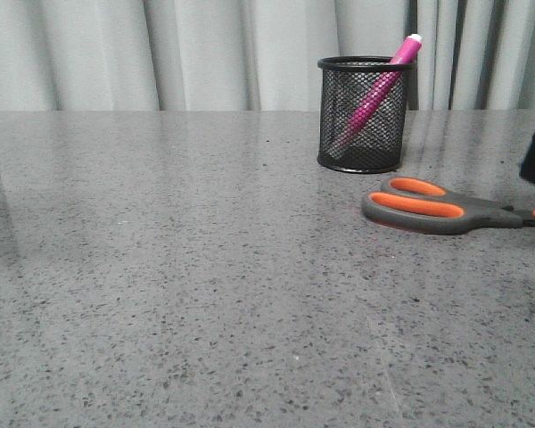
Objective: Put pen and scissors into bin
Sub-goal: 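Lower the right gripper onto the scissors' blade and close it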
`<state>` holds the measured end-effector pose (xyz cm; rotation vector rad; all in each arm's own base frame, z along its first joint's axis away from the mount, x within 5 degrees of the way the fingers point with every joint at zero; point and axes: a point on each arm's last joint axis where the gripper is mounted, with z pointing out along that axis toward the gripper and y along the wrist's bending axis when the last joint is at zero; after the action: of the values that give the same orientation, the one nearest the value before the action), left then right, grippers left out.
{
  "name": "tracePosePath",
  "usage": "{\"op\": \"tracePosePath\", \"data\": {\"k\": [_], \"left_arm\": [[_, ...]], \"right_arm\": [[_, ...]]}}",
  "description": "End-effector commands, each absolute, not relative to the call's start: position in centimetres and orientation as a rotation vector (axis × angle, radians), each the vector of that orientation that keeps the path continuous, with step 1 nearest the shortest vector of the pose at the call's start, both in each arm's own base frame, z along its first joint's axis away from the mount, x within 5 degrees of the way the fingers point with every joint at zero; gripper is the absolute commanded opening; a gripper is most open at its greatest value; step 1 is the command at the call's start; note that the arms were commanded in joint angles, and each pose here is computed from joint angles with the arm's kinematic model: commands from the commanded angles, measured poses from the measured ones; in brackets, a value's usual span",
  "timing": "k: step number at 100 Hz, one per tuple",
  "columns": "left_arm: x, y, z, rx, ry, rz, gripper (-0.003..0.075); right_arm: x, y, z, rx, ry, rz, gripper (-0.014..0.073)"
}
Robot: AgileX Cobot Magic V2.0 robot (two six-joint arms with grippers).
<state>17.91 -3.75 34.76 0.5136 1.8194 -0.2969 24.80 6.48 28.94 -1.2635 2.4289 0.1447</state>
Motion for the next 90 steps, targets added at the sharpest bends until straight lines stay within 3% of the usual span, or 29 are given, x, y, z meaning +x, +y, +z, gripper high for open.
{"op": "tracePosePath", "data": {"k": [1,82,90], "left_arm": [[17.6,-3.6,36.0,0.443,1.76,-0.307,-0.0019],[17.5,-3.8,36.4,0.4,1.739,-0.359,-0.0019],[17.5,-3.8,36.4,0.4,1.739,-0.359,-0.0019]], "right_arm": [[25.4,6.7,29.8,-1.322,2.361,0.089,0.0434],[29.1,7.5,25.7,-1.396,2.341,0.057,0.0433],[29.1,7.7,25.3,-1.417,2.358,0.077,0.0405]]}}
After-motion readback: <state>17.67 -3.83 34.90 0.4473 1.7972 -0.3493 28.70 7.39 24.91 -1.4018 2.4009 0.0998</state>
